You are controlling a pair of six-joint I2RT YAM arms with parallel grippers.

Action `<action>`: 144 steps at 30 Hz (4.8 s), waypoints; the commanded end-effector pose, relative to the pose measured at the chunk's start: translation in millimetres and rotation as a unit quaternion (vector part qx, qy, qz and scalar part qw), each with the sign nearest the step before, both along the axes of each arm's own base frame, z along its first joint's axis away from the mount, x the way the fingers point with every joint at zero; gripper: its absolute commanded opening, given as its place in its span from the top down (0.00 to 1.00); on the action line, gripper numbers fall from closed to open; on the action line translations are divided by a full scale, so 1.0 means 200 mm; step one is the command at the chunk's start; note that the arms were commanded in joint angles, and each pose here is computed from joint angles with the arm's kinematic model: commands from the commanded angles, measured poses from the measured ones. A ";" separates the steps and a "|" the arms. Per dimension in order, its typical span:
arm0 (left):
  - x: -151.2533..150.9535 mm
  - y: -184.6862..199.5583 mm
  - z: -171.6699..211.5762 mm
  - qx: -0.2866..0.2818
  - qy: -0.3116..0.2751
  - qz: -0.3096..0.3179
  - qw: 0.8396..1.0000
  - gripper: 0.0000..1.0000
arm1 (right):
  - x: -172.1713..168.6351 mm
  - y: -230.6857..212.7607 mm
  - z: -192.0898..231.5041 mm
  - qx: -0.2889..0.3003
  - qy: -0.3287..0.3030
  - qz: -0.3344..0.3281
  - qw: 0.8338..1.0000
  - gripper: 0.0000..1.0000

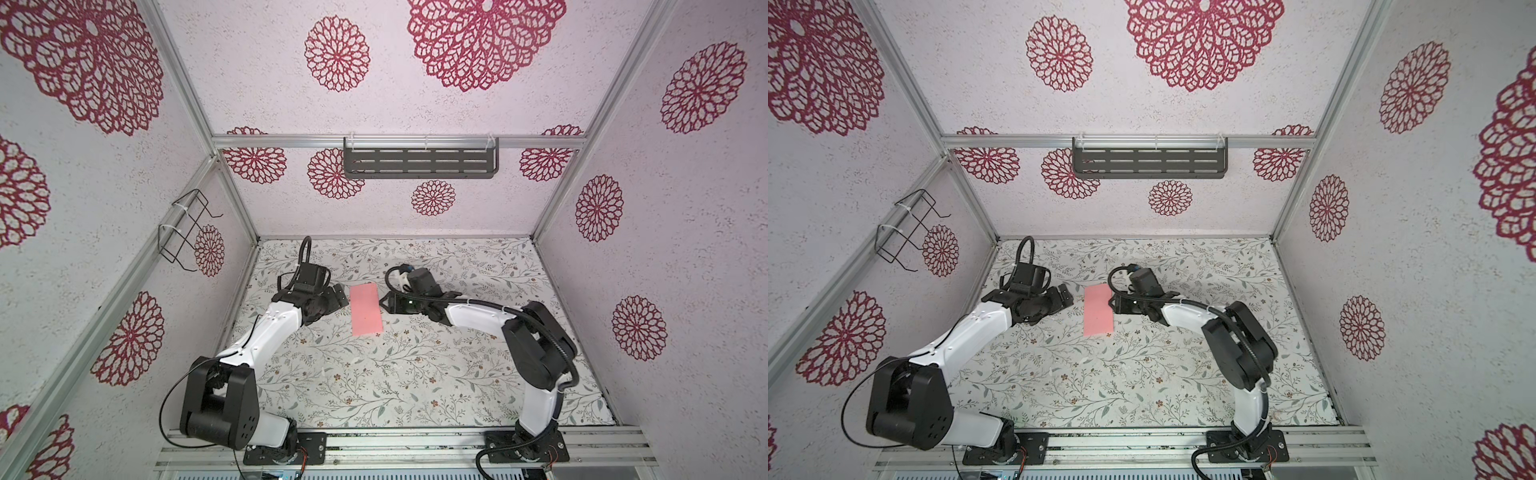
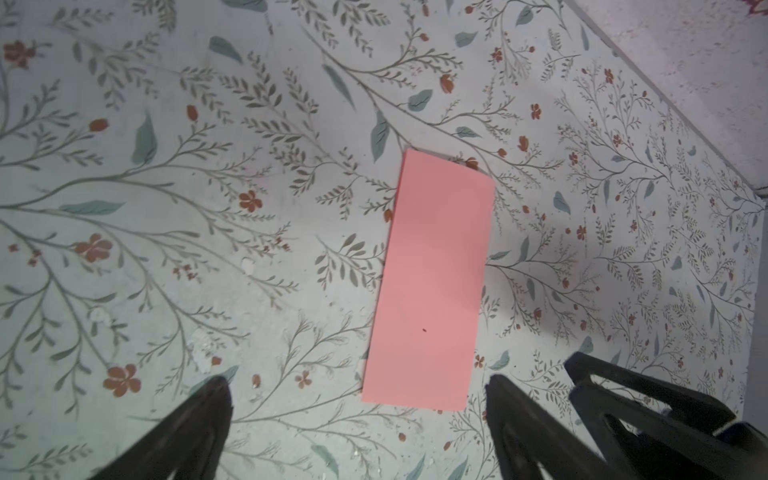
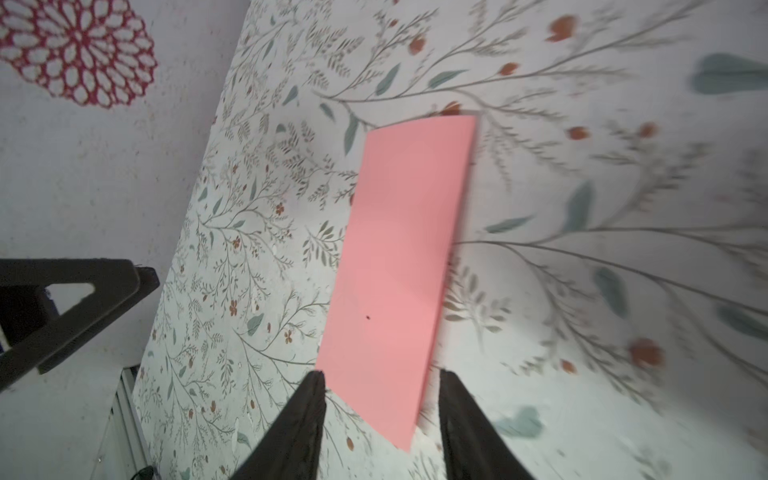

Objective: Fold a paper plane with a square sheet of paper (pick it up from the middle)

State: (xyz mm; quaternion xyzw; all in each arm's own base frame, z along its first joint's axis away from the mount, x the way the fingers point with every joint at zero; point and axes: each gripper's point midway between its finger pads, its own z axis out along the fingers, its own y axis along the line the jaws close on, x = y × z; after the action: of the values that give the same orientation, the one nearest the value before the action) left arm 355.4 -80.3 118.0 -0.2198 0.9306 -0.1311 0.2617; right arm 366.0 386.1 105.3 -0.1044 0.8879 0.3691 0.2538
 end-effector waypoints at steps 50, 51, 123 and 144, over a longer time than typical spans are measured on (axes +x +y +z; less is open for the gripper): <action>-0.11 -0.58 -0.32 -0.257 0.074 -0.065 0.961 0.19 | 0.09 -0.25 -0.27 -0.034 0.076 -0.016 0.996 0.64; -0.11 -0.58 -0.32 -0.258 0.077 -0.065 0.961 0.22 | 0.09 -0.25 -0.28 -0.035 0.081 -0.015 0.996 0.65; 0.02 -0.80 -0.39 -0.370 0.155 -0.051 0.915 1.00 | -0.39 -0.13 -0.04 -0.156 -0.421 0.267 0.853 0.46; 0.02 -0.76 -0.36 -0.371 0.152 -0.041 0.915 0.94 | -0.36 -0.06 -0.14 -0.178 -0.422 0.283 0.843 0.91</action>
State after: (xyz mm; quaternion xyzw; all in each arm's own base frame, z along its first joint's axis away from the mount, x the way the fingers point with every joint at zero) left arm 356.9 -236.7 31.2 -0.2779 0.8575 -0.4330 0.0000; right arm 293.4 363.7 61.2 -0.5381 0.6918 0.1630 0.4531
